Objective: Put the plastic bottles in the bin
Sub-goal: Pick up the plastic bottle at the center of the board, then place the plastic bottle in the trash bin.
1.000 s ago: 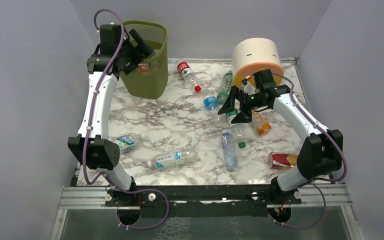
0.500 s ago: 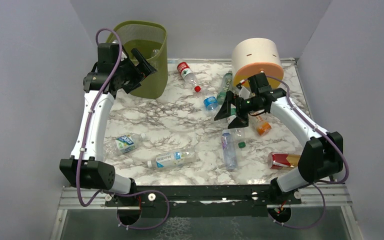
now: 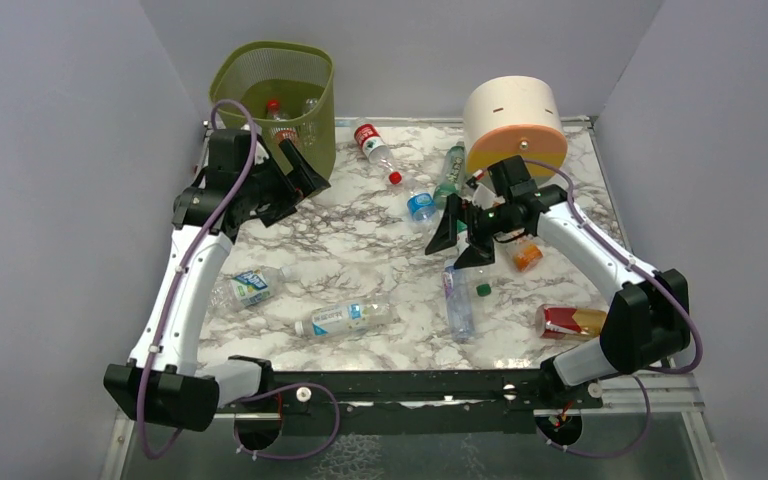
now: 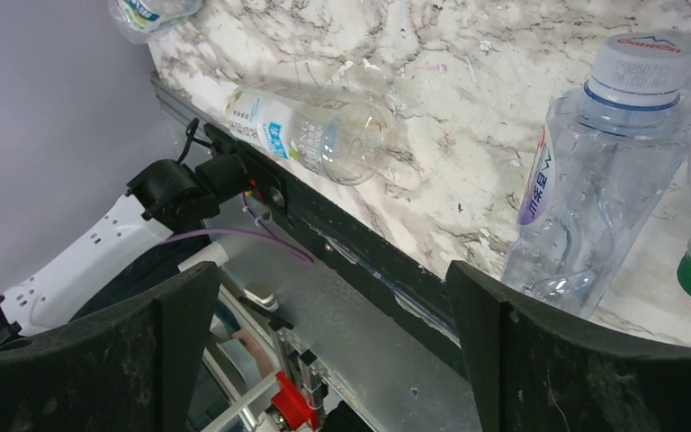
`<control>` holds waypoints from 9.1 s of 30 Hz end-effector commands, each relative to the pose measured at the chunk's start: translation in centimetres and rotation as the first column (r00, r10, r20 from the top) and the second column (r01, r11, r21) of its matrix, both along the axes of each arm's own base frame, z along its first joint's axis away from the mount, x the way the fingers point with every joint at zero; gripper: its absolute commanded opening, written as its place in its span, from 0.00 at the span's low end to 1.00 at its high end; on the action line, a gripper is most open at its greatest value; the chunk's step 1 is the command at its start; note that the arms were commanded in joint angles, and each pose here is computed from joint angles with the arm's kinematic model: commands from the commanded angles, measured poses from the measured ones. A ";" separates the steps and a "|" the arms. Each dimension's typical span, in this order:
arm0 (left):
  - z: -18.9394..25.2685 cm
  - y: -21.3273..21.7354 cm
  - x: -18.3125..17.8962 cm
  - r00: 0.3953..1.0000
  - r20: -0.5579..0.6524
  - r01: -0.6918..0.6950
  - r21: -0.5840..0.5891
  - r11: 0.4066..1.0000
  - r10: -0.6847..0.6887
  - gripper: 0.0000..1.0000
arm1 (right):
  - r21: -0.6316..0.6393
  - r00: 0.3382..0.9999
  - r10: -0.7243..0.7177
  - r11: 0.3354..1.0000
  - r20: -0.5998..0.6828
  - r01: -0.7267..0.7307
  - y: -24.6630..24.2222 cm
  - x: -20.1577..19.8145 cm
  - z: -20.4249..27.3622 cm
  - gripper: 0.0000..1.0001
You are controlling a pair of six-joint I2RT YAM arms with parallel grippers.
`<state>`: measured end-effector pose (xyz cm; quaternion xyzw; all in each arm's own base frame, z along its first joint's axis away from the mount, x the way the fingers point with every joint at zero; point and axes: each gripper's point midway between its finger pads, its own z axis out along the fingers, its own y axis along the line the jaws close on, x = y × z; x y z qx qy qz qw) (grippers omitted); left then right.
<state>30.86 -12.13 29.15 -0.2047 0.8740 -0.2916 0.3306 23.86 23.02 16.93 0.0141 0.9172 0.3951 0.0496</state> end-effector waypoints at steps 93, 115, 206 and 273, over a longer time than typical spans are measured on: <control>-9.2 -10.2 -8.2 0.940 -0.134 0.309 -0.049 0.950 -0.313 0.98 | -0.552 0.992 0.123 0.826 -0.018 -0.113 -0.6 1.3 -11.8 0.52; -5.5 -12.0 -6.0 0.924 0.091 0.378 -0.064 0.924 -0.371 0.99 | -0.268 0.978 0.135 0.959 0.160 -0.089 7.6 7.2 1.2 0.50; 1.2 -13.5 1.0 0.885 0.334 0.279 0.177 0.944 -0.325 0.61 | -0.019 0.959 -0.077 0.996 0.272 0.085 4.0 2.2 16.4 1.00; 15.9 8.8 23.4 0.783 0.587 -0.208 -0.063 0.976 0.205 0.99 | -0.018 0.972 0.012 1.000 0.234 -0.008 6.2 4.0 12.1 1.00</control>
